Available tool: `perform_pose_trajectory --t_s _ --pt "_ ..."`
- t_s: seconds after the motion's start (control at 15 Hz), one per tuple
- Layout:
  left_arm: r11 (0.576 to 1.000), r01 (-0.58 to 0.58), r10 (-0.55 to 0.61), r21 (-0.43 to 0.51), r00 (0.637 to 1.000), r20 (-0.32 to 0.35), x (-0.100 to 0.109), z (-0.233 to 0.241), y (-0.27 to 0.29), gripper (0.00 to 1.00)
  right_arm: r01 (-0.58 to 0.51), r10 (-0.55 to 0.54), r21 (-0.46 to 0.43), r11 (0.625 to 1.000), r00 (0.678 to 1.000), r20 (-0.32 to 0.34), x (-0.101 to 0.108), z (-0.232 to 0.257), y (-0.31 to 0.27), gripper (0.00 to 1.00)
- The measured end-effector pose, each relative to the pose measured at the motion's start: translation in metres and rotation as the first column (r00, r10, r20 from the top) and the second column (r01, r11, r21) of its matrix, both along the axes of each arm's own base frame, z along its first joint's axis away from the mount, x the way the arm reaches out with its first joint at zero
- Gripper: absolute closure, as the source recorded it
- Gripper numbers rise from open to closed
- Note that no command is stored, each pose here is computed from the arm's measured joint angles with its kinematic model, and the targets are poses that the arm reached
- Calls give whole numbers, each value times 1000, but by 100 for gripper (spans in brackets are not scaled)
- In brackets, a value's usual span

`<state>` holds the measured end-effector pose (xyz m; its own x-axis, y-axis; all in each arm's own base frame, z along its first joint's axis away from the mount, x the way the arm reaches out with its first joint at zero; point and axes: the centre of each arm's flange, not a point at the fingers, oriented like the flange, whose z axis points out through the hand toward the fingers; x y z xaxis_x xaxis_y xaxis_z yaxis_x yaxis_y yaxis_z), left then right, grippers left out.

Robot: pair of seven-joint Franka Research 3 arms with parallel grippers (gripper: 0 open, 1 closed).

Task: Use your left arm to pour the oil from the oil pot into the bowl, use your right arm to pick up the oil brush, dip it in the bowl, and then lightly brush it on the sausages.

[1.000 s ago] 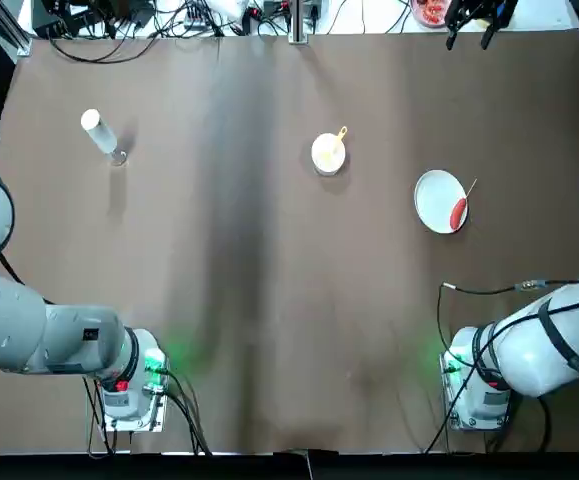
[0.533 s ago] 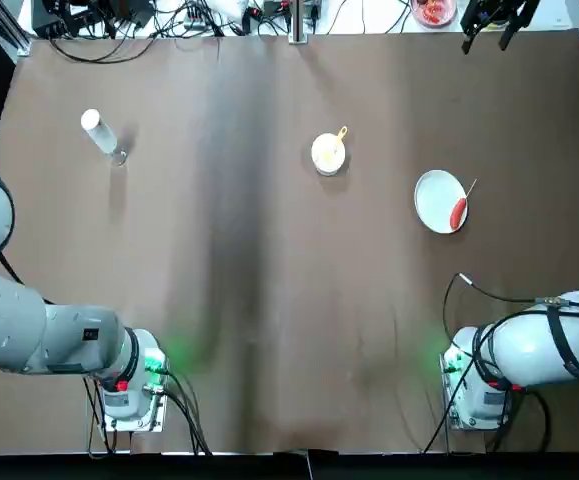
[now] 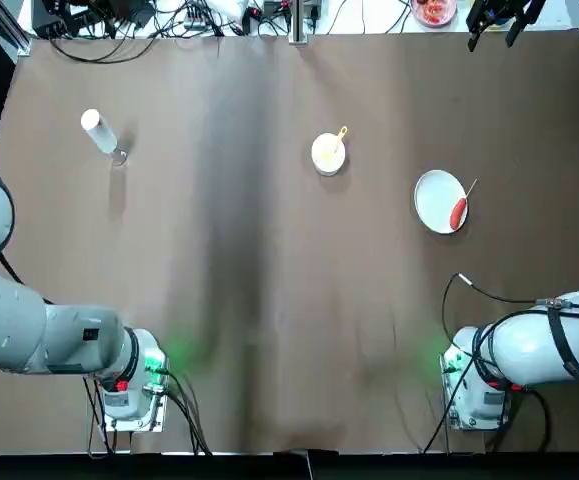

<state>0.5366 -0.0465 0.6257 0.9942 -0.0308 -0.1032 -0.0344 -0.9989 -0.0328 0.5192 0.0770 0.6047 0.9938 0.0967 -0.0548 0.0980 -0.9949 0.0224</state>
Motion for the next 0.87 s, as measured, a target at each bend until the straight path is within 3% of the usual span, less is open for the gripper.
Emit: perform_pose_trajectory --t_s 0.33,0.87 --pt "1000 1 -1 0 1000 -1 0 -1 0 1 12 -12 -1 1000 990 138 14 27 -7 0" --pt "1000 1 -1 0 1000 -2 0 -1 -1 1 67 -66 -5 998 990 121 21 17 -36 0"
